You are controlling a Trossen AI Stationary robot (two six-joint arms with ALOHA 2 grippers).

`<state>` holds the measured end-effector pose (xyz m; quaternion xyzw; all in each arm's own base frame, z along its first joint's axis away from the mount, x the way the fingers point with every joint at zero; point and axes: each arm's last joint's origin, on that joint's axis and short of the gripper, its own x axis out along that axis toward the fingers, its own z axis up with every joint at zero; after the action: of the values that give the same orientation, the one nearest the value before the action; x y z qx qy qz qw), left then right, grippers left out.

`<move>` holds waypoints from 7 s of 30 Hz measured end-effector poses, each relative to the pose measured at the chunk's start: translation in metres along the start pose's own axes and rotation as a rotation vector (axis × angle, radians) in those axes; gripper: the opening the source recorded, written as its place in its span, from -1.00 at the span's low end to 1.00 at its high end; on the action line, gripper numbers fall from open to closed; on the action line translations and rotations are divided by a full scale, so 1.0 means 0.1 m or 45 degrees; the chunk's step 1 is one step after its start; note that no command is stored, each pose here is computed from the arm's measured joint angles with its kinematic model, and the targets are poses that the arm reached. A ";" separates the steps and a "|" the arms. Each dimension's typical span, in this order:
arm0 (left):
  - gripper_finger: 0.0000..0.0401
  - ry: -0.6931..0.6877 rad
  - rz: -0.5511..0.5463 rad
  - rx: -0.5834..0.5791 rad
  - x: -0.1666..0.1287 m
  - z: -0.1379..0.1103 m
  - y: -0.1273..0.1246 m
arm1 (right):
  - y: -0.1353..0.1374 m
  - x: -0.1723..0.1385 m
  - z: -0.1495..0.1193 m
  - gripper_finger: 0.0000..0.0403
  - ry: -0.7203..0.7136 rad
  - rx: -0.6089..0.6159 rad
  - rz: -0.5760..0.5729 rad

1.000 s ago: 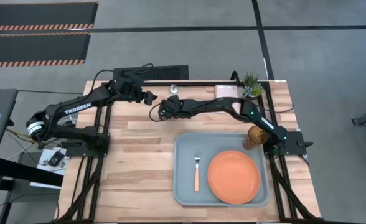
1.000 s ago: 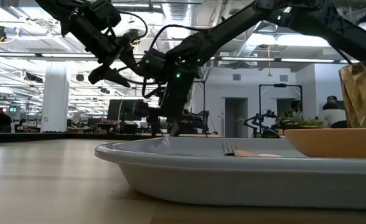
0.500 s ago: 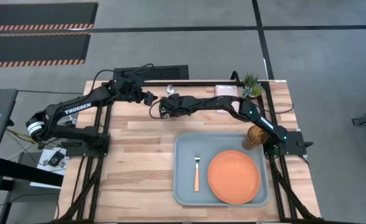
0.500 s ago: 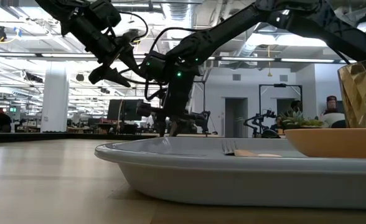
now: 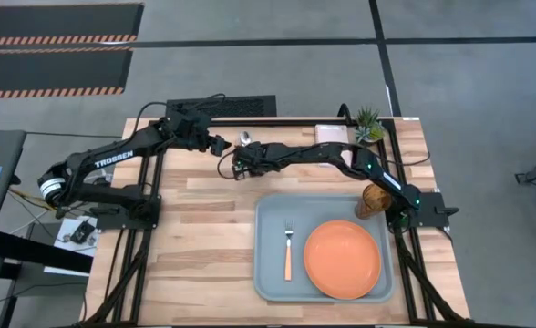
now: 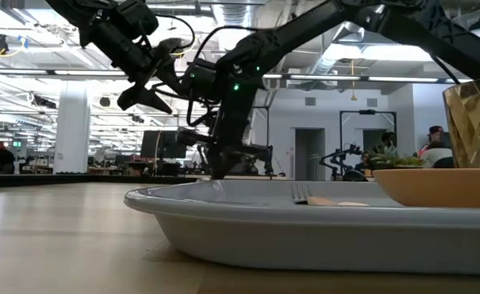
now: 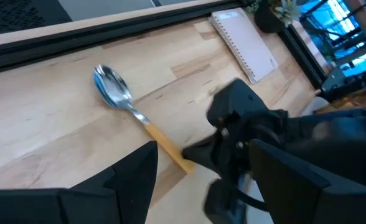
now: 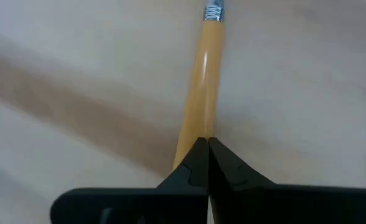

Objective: Pick and place plate/cup/fork/spoon on tray
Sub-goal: Put the orange spoon on the gray serving tray, beside the orange fork

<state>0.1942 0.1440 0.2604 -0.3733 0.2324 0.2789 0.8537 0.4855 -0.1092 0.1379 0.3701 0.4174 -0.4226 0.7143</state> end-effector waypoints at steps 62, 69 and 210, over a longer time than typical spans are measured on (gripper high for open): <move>0.20 -0.004 -0.011 0.088 -0.02 0.00 -0.01 | 0.14 -0.05 -0.11 0.00 -0.144 -0.244 -0.027; 0.20 -0.013 0.004 0.089 -0.02 0.00 0.00 | 0.15 -0.06 -0.11 -0.02 -0.158 -0.239 -0.008; 0.20 -0.102 -0.469 0.018 -0.72 0.07 -0.09 | 0.74 -1.16 -2.68 -0.65 0.152 0.382 -0.253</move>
<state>0.1481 0.1221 0.3130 -0.3921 0.1279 0.1311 0.9015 0.4426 0.1888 0.1552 0.4540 0.4258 -0.5258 0.5797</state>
